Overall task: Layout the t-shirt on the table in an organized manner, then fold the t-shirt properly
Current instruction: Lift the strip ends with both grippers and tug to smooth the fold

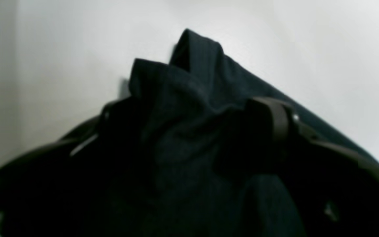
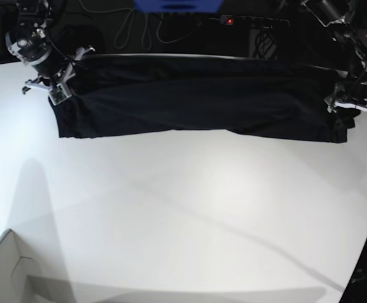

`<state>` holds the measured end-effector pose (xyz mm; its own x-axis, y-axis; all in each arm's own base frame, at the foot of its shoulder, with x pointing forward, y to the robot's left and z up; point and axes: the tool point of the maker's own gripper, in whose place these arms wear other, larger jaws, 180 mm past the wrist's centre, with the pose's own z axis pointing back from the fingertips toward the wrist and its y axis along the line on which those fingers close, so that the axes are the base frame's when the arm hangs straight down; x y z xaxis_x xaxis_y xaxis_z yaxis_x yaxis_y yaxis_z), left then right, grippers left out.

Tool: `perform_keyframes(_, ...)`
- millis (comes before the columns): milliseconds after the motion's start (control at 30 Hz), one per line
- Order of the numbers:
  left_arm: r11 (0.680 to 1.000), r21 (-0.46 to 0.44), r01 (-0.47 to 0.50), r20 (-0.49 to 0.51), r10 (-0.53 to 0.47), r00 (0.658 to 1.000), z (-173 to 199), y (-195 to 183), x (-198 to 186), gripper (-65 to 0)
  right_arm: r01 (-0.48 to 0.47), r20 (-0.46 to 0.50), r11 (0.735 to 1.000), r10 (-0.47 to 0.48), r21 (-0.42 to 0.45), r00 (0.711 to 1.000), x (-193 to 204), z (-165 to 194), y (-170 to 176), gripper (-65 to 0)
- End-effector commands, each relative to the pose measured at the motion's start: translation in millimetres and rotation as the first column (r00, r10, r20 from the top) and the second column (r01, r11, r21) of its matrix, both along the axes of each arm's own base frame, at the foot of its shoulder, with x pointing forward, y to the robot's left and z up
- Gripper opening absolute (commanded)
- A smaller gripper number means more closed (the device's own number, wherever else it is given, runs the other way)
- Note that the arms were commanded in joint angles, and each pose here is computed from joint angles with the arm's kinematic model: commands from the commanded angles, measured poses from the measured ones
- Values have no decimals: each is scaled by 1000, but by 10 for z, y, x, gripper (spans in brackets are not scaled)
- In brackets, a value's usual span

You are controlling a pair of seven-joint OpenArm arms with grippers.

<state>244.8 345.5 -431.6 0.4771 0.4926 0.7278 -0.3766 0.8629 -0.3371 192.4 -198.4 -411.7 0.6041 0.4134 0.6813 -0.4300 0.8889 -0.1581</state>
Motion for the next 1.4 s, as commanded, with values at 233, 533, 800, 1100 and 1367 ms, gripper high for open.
perform_keyframes(233,999,-52,7,-140,-15,990,-367,-132,-202,-438,-4,47,1000,3,3,999,88,114,-10,-650)
perform_keyframes(533,1000,-18,-8,-91,7,996,-235,-8,-127,-648,-1,49,1000,1,-1,999,95,121,-23,-650)
perform_keyframes(800,999,50,-7,-19,8,1000,118,300,203,-649,-4,47,1000,4,1,999,89,116,-12,-650)
perform_keyframes(1100,995,100,-14,37,11,999,405,512,422,-649,-16,62,1000,16,-5,998,89,186,22,-572)
perform_keyframes(1367,987,161,-13,111,-5,994,751,543,593,-649,-8,172,1000,3,26,985,208,536,247,-424)
